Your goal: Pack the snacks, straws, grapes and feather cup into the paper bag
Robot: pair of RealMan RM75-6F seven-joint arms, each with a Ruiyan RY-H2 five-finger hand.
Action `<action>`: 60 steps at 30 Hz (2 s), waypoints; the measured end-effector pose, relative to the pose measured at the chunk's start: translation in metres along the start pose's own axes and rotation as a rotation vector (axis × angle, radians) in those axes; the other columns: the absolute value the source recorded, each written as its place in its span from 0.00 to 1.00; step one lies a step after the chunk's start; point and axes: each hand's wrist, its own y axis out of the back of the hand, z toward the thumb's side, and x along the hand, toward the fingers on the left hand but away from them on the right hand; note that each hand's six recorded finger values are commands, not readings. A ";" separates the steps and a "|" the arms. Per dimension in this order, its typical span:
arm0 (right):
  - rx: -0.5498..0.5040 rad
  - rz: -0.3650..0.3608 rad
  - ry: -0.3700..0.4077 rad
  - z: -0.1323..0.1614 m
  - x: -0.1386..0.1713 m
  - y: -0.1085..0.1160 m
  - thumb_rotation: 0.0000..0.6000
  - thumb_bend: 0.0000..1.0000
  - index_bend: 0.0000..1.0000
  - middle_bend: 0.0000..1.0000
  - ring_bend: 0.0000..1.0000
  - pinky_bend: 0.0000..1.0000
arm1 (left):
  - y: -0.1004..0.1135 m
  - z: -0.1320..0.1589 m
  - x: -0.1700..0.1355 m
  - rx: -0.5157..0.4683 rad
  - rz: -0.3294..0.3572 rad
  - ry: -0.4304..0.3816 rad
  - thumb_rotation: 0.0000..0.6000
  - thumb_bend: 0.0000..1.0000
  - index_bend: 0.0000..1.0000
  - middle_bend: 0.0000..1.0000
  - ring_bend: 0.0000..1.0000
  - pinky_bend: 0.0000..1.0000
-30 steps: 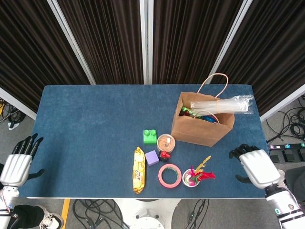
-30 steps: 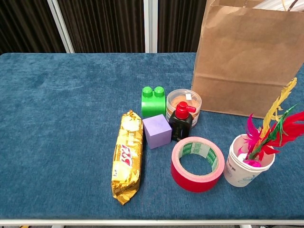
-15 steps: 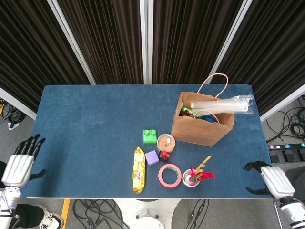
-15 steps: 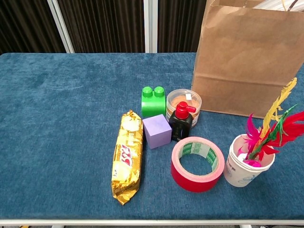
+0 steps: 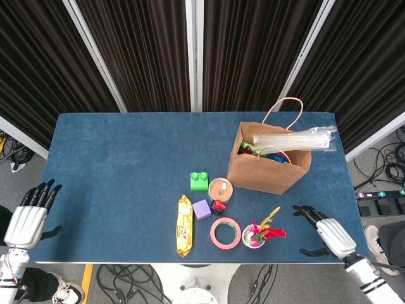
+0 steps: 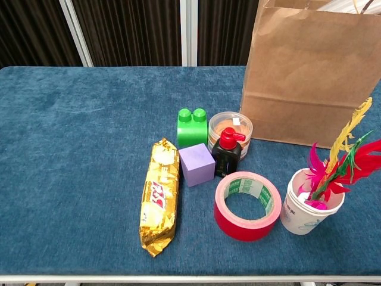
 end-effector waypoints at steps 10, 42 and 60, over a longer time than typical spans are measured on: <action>-0.036 0.001 0.075 0.009 -0.017 -0.027 1.00 0.00 0.03 0.13 0.00 0.08 | 0.000 -0.001 0.001 0.008 0.001 0.001 1.00 0.09 0.10 0.09 0.00 0.14; -0.069 0.049 0.187 0.048 -0.081 -0.076 1.00 0.00 0.15 0.28 0.17 0.25 | -0.001 -0.013 -0.003 0.024 -0.024 0.019 1.00 0.09 0.10 0.09 0.00 0.14; -0.070 0.047 0.197 0.058 -0.088 -0.084 1.00 0.10 0.44 0.42 0.34 0.47 | 0.000 -0.015 -0.002 0.017 -0.023 0.023 1.00 0.09 0.10 0.09 0.00 0.14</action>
